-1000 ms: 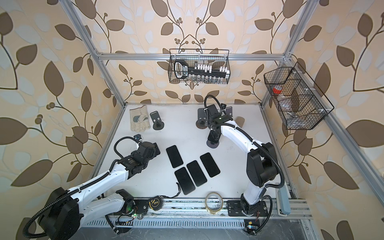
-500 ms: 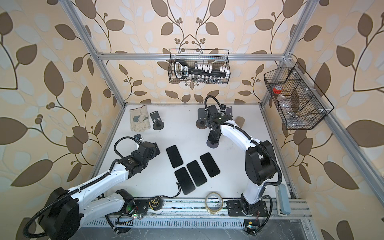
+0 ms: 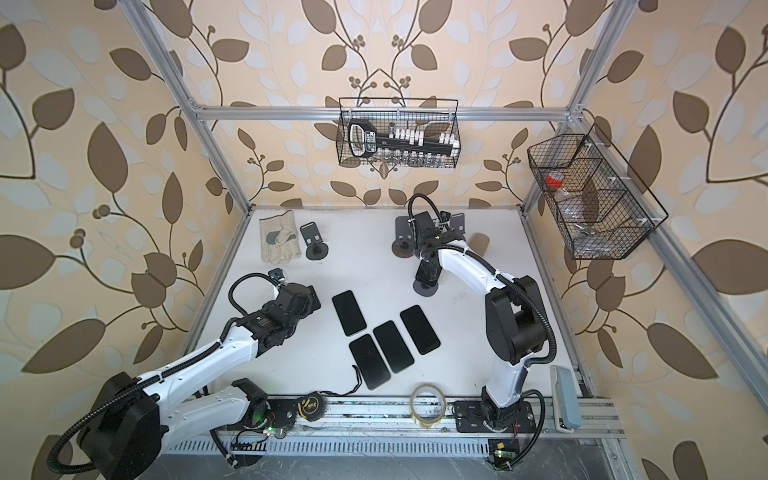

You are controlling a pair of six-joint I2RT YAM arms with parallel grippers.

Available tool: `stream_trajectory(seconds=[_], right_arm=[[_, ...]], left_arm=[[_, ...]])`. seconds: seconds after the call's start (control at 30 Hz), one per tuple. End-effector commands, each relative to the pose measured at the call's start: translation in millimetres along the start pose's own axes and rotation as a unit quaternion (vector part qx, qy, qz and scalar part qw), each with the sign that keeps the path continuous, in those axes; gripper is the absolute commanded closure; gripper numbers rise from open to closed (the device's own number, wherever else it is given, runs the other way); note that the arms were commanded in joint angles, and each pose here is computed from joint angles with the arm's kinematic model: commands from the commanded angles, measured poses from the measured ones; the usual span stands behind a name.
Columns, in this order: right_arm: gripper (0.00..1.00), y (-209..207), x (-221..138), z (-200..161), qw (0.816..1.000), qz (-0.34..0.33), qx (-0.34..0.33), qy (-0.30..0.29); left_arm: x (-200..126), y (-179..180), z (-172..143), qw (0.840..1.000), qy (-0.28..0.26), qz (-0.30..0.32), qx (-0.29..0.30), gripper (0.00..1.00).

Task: Remove the phone from the phone stand

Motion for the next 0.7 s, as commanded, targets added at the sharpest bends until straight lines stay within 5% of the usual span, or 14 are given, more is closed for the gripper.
stream_trajectory(seconds=[0.0, 0.2, 0.67], right_arm=[[0.24, -3, 10, -9, 1.0, -0.012, -0.005, 0.011], [0.36, -2, 16, -12, 1.0, -0.016, -0.012, 0.014], [0.42, -7, -6, 0, 1.0, 0.005, -0.007, -0.003]], left_arm=[[-6, -9, 14, 1.0, -0.022, -0.003, -0.008, 0.01], [-6, -8, 14, 1.0, -0.022, -0.003, -0.008, 0.01], [-4, -9, 13, 1.0, -0.018, -0.001, -0.006, 0.01]])
Point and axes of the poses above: each gripper's point midway between its finger pads, its own x axis out along the fingers, its own y axis along the line the jaws close on, z = x × y, the point moved 6 cm from there along -x, back along the fingers, and after that the axes turned 4 degrees about -x, right-handed, at the moved point
